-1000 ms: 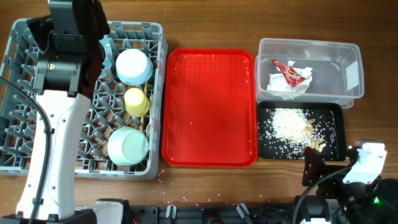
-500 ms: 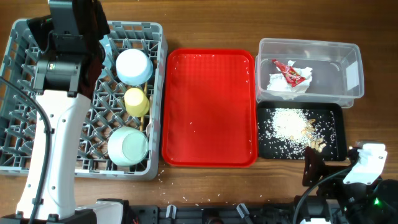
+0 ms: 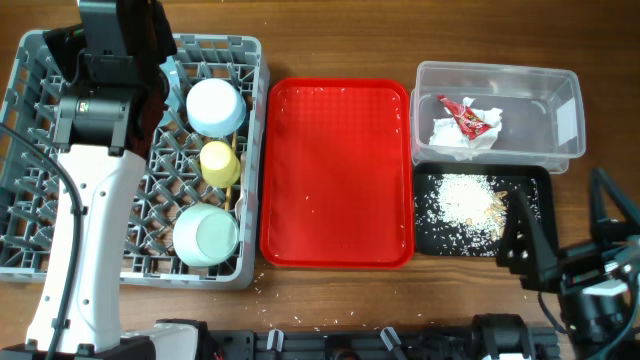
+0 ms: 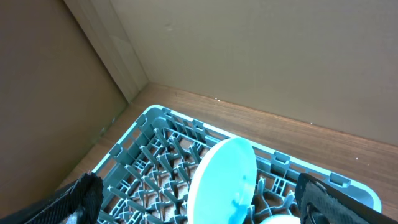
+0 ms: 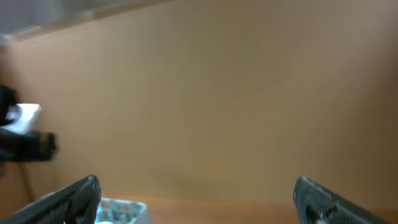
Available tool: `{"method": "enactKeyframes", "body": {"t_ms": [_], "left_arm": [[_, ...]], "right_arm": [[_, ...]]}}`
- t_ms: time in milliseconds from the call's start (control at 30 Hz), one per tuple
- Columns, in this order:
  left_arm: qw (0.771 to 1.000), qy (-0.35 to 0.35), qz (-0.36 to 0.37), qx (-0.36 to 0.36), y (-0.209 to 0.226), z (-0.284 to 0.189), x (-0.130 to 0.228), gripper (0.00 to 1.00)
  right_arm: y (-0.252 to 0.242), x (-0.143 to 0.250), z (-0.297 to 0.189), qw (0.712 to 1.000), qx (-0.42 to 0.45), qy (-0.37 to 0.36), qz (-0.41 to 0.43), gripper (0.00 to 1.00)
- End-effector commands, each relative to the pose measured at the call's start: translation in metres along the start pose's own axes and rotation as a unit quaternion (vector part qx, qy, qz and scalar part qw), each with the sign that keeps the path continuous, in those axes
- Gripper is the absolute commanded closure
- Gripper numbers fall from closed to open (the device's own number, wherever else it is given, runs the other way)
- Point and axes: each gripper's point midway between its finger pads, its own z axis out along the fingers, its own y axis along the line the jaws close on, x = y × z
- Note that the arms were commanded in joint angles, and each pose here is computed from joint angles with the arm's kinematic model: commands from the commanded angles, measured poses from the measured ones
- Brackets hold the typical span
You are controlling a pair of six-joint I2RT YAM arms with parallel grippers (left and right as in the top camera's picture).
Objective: Sort waste into correct bins and load items into the dishwasher rack
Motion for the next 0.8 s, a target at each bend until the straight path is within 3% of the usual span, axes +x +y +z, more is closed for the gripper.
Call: {"method": "enactKeyframes", "body": {"t_ms": [0,167,333,500,633,767], "left_arm": [[1.000,-0.002,-0.011,0.002,0.001,0.000,-0.002,0.00],[1.000,-0.002,-0.012,0.002,0.001,0.000,-0.002,0.00],[1.000,-0.002,-0.012,0.002,0.001,0.000,-0.002,0.00],[1.000,-0.002,-0.012,0.002,0.001,0.000,-0.002,0.00],[1.000,-0.002,-0.012,0.002,0.001,0.000,-0.002,0.00],[1.000,-0.003,-0.011,0.002,0.001,0.000,-0.002,0.00]], "right_arm": [[0.007,0.009,0.001,0.996,-0.038,-0.073,-0.041,0.00],[0.010,0.056,0.004,0.973,-0.072,-0.152,-0.158,0.00],[0.000,0.123,0.006,0.965,-0.069,-0.127,-0.219,0.00],[-0.016,0.162,0.004,0.966,-0.037,-0.105,-0.233,0.00],[-0.033,0.201,0.009,0.974,-0.016,-0.019,-0.224,0.00],[-0.052,0.269,0.001,0.972,0.001,0.125,-0.201,0.00]]}}
